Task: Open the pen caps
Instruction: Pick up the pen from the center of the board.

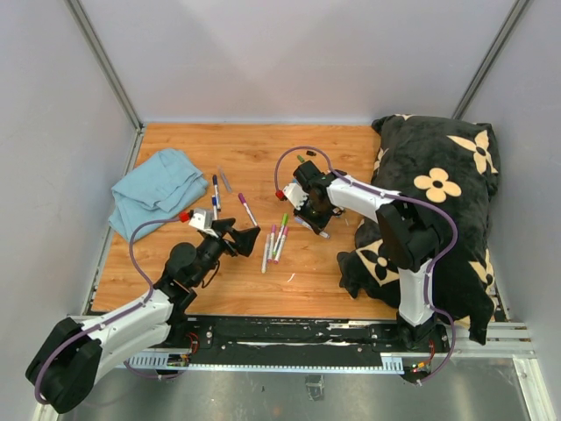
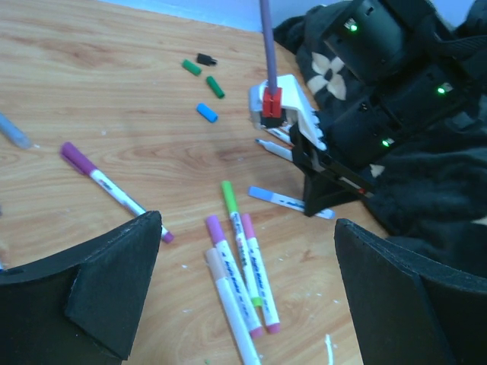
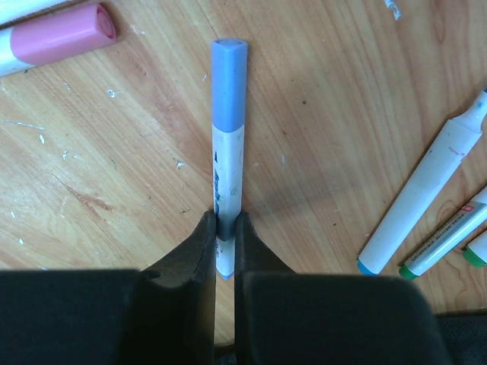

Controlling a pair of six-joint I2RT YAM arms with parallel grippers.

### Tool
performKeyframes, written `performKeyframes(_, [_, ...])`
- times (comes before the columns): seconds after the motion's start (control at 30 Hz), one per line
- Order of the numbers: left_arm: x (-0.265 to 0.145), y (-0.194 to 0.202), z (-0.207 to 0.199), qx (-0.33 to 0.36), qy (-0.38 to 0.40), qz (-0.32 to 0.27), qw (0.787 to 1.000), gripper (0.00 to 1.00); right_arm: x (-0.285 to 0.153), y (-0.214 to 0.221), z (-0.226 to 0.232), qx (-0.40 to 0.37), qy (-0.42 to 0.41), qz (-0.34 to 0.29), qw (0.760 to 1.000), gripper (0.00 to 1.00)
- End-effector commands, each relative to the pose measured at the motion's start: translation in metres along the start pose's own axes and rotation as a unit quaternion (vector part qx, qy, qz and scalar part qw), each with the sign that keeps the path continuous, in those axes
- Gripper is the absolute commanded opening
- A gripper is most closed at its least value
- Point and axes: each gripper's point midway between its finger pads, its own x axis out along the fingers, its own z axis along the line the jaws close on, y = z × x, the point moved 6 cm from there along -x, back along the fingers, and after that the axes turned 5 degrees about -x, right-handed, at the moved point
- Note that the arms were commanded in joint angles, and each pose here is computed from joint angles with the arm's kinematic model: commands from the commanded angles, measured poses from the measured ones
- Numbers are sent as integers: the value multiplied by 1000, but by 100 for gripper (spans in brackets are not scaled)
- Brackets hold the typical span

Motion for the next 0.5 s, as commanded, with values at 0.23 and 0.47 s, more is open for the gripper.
performKeyframes(0.23, [-4, 9, -34, -163, 110, 14, 980, 99, -16, -1, 2, -14, 1, -35, 999, 1])
performKeyframes(0.47, [-3, 11, -38, -205, 123, 14, 971, 99, -37, -3, -3, 2, -13, -90, 996, 1])
